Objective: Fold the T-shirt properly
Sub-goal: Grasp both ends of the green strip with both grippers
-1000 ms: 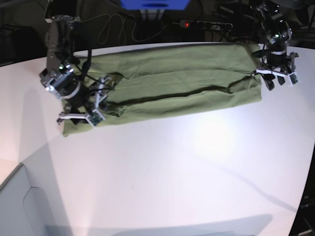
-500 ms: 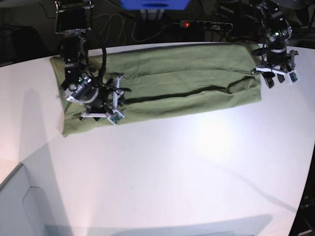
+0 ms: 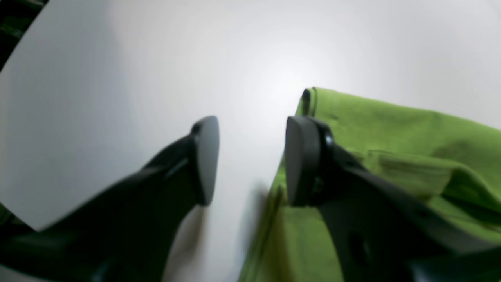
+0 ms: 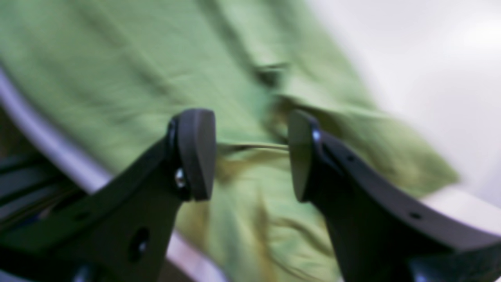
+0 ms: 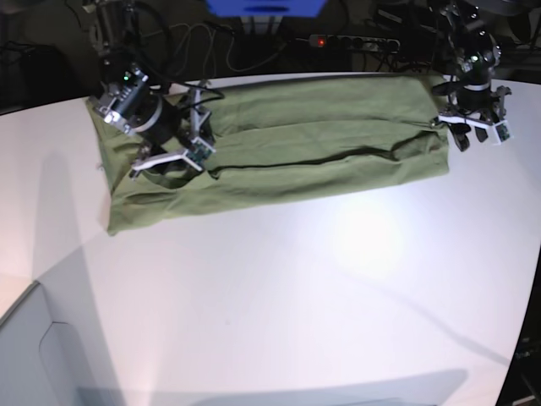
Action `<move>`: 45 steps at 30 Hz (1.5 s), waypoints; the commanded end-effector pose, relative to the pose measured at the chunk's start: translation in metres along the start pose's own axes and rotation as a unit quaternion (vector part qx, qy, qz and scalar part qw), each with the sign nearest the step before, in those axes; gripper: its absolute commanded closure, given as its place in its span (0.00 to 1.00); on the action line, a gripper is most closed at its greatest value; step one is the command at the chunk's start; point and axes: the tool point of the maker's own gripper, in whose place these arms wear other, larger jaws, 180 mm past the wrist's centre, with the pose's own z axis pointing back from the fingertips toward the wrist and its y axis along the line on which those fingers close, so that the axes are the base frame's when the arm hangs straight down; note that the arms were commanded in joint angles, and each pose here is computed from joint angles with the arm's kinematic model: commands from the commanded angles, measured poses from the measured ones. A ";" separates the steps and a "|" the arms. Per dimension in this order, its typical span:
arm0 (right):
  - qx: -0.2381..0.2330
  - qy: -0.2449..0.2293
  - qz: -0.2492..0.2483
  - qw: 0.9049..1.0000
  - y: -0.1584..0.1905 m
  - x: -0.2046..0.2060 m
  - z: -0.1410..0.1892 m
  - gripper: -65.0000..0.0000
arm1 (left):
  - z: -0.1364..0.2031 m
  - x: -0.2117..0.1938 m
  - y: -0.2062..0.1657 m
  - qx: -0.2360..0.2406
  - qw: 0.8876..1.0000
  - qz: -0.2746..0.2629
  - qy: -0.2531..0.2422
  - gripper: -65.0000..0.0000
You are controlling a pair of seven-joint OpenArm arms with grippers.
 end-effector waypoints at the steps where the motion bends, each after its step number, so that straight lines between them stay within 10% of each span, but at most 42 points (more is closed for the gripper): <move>1: -0.010 -0.016 0.005 1.000 -0.009 0.008 0.005 0.56 | 0.001 0.009 -0.002 -0.004 1.000 -0.006 -0.016 0.55; 9: -0.065 -0.003 -0.018 0.998 -0.049 -0.005 0.015 0.56 | 0.000 -0.024 -0.034 -0.050 0.998 0.002 0.026 0.35; 24: -0.073 0.004 -0.023 0.997 -0.053 -0.011 0.017 0.56 | 0.001 -0.049 -0.027 -0.053 0.996 0.038 0.058 0.36; 45: -0.073 0.003 -0.023 0.997 -0.054 -0.010 0.017 0.56 | -0.005 -0.040 -0.031 -0.055 0.996 0.042 0.047 1.00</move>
